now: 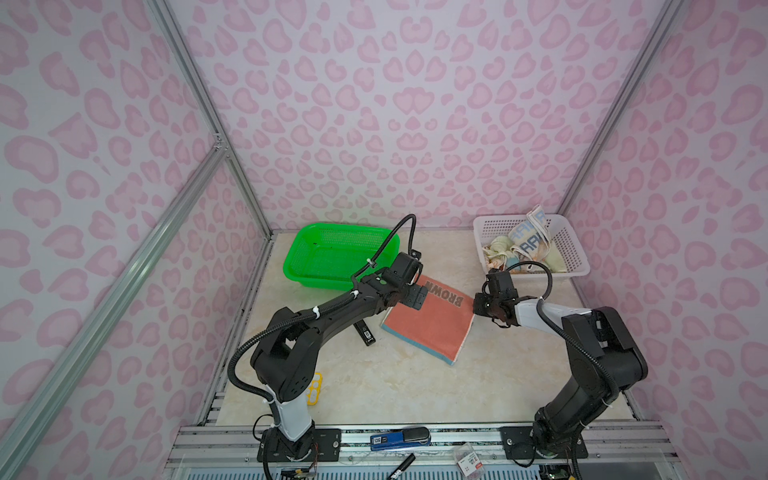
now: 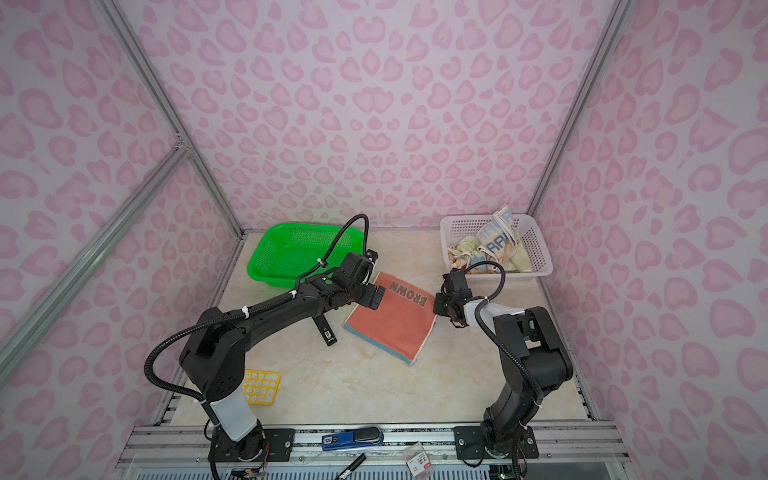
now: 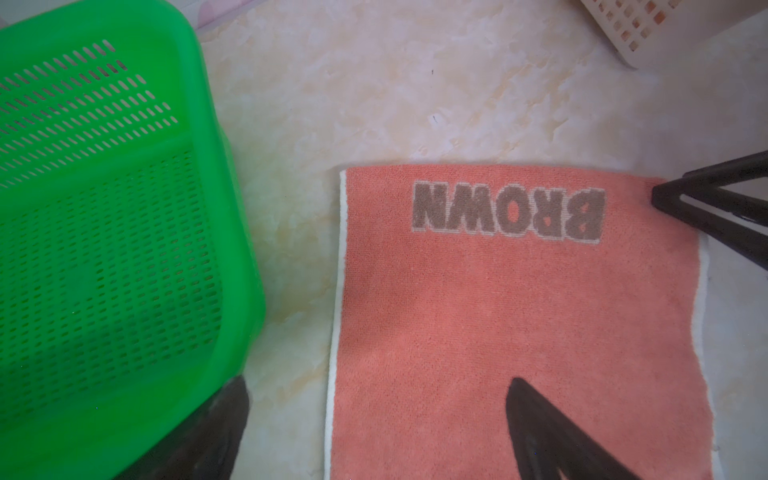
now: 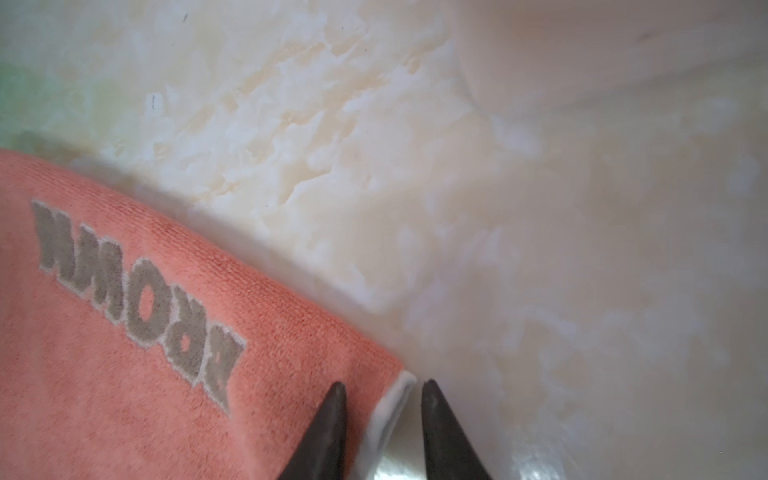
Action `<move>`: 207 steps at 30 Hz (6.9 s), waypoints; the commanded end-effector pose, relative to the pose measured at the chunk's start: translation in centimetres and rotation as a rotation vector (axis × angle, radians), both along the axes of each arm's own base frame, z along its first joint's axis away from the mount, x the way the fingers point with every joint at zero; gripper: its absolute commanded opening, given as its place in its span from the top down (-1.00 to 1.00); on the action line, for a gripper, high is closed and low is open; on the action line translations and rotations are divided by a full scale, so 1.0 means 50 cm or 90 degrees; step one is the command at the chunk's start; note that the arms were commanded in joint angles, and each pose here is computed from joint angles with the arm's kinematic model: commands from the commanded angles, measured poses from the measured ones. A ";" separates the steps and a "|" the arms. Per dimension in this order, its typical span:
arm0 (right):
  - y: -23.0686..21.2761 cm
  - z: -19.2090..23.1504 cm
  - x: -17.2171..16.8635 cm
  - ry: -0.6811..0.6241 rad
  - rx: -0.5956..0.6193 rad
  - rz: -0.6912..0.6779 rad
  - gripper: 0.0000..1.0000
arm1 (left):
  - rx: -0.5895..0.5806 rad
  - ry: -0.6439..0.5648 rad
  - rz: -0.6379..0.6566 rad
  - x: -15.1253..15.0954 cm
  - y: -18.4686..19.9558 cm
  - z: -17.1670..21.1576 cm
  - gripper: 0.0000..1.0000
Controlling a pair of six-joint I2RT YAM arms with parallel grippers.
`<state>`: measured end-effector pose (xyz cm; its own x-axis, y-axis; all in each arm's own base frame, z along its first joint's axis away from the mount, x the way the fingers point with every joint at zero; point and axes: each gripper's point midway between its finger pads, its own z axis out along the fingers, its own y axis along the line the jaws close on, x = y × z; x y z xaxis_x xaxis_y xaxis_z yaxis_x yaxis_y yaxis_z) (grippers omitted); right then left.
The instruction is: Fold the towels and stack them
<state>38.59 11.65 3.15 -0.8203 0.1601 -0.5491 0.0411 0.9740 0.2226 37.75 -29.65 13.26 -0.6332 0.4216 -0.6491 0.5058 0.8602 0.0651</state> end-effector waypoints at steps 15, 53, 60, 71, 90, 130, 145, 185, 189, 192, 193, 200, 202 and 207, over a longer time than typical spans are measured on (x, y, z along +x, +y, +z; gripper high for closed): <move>0.003 0.013 -0.024 0.051 -0.068 -0.010 0.26 | 0.009 -0.014 -0.002 0.023 -0.013 -0.005 -0.96; -0.036 -0.008 -0.215 0.090 -0.031 -0.067 0.41 | 0.016 0.090 -0.059 0.078 -0.119 -0.113 -0.96; -0.061 0.049 -0.203 0.067 -0.050 -0.075 0.17 | -0.012 0.081 -0.083 0.109 -0.167 -0.100 -0.96; -0.070 0.030 -0.174 0.077 -0.037 -0.087 0.18 | 0.016 0.088 -0.074 0.165 -0.202 -0.177 -0.83; -0.057 0.000 -0.149 0.106 -0.036 -0.086 0.18 | 0.050 0.141 -0.082 0.159 -0.206 -0.232 -0.20; -0.075 0.044 -0.144 0.060 -0.102 -0.039 1.00 | -0.079 0.071 -0.044 0.169 -0.216 -0.139 0.95; -0.032 0.131 -0.138 -0.032 -0.079 0.086 1.00 | -0.193 -0.068 -0.017 0.145 -0.168 0.028 0.95; 0.150 0.091 -0.373 0.049 0.013 0.357 1.00 | -0.074 0.085 -0.017 -0.116 0.030 -0.097 0.95; 0.166 0.076 -0.400 0.068 0.017 0.377 1.00 | -0.072 0.097 -0.016 -0.136 0.043 -0.112 0.95; 0.177 0.067 -0.418 0.079 0.026 0.390 1.00 | -0.062 0.111 -0.020 -0.148 0.049 -0.128 0.95; 0.180 0.063 -0.423 0.083 0.028 0.394 1.00 | -0.058 0.117 -0.020 -0.151 0.052 -0.133 0.95; 0.200 0.023 -0.448 0.122 0.037 0.402 1.00 | -0.037 0.133 -0.018 -0.169 0.068 -0.166 0.66; 0.206 0.014 -0.456 0.137 0.039 0.409 0.83 | -0.040 0.131 -0.019 -0.174 0.071 -0.167 0.42; 0.209 0.018 -0.474 0.160 0.042 0.431 0.44 | -0.061 0.105 -0.034 -0.179 0.071 -0.141 0.05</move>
